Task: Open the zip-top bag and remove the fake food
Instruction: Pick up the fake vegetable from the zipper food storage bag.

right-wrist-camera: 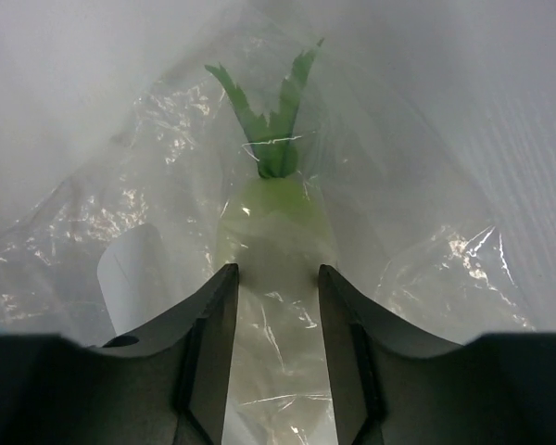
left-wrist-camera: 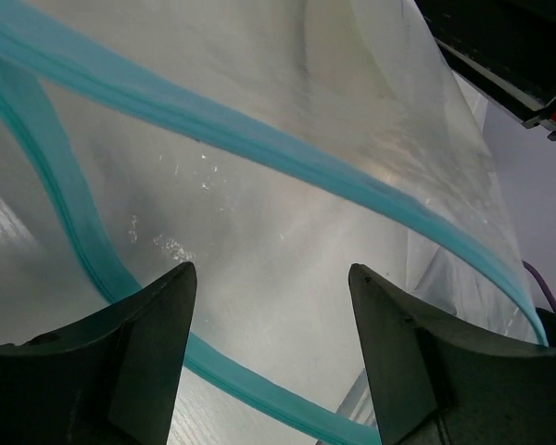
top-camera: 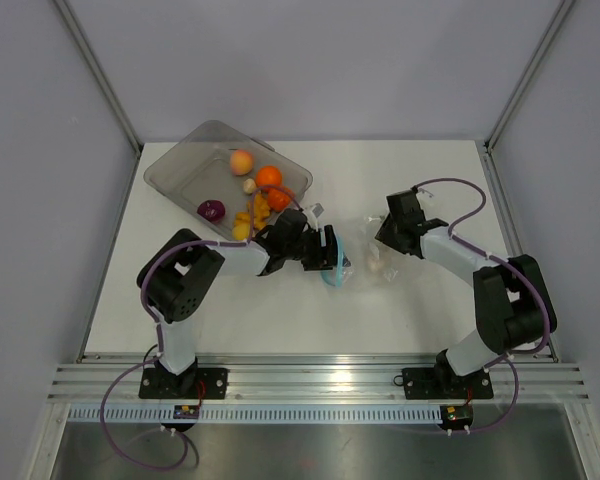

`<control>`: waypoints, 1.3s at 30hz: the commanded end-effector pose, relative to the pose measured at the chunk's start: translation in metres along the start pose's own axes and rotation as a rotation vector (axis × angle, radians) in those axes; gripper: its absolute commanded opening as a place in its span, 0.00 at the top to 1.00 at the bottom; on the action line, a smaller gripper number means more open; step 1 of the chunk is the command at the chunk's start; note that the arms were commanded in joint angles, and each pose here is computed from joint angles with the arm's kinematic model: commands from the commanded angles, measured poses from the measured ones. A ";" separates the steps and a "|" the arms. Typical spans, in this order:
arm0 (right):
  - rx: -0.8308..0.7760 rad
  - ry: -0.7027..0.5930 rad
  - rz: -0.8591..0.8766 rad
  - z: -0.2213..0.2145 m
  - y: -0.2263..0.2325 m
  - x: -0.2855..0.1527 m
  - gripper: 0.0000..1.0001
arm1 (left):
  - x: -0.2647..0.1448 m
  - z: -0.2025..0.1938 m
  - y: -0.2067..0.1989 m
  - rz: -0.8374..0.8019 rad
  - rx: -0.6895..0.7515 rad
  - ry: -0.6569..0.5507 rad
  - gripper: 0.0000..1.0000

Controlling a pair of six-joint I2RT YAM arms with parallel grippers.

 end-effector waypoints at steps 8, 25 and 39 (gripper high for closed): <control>-0.028 0.222 0.134 -0.028 0.007 0.008 0.44 | 0.005 0.011 -0.011 -0.094 0.067 -0.036 0.27; -0.064 0.340 0.210 -0.051 0.023 0.004 0.41 | 0.024 0.003 -0.009 -0.098 0.039 -0.034 0.20; -0.088 0.190 0.182 -0.032 0.015 -0.019 0.40 | -0.003 0.005 -0.022 -0.093 0.084 -0.137 0.21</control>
Point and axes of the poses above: each gripper's point midway between its finger pads, its own x axis out along the fingers, its own y axis along the line the jaws close on, z = x × y, the point moved 10 cm from there along -x, back along the fingers, and after that the axes turned 13 degrees about x, right-handed, at the moved point
